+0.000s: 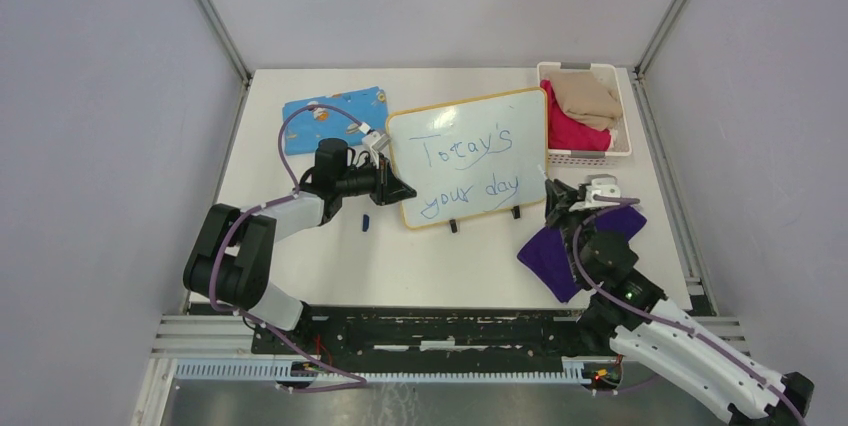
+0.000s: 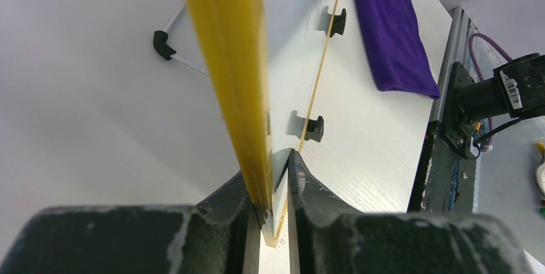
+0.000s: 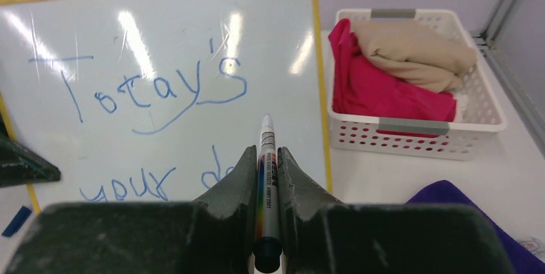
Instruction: Write a sentence on the whiteboard
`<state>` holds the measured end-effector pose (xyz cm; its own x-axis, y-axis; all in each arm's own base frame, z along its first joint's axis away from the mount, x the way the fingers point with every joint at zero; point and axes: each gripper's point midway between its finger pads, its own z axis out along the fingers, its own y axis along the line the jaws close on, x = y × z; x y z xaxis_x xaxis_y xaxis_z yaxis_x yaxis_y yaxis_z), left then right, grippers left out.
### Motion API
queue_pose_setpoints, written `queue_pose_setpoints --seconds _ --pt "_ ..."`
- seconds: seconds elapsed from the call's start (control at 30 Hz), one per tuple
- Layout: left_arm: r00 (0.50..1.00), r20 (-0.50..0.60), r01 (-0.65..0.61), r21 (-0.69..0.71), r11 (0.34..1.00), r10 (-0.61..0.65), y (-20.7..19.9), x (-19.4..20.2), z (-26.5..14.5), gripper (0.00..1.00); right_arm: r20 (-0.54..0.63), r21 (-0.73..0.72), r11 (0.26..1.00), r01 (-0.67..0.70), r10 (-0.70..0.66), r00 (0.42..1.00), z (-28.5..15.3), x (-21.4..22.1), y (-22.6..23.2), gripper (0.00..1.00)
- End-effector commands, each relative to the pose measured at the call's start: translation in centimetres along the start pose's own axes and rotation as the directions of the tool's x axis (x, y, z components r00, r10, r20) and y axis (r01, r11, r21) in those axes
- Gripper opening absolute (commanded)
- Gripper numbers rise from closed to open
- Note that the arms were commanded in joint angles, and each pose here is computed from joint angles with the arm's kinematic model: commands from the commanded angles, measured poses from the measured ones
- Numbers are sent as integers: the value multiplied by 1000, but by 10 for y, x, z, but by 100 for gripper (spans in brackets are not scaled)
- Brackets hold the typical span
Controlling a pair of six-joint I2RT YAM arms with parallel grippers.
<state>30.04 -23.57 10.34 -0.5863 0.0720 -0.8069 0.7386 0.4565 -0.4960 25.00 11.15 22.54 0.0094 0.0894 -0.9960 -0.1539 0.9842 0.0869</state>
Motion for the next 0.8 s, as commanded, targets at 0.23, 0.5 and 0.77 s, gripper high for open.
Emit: queue_pose_setpoints --seconds 0.23,0.5,0.77 --pt "987 -153 32 -90 995 -45 16 52 1 23 14 92 996 9 -10 1000 -16 6 -30 0" --pt "985 -161 50 -97 994 -65 19 55 2 23 -3 -57 998 -39 39 999 -7 11 5 0" --pt "982 -168 64 -101 993 -81 21 59 3 23 -14 -133 984 -121 121 993 7 -12 25 0"
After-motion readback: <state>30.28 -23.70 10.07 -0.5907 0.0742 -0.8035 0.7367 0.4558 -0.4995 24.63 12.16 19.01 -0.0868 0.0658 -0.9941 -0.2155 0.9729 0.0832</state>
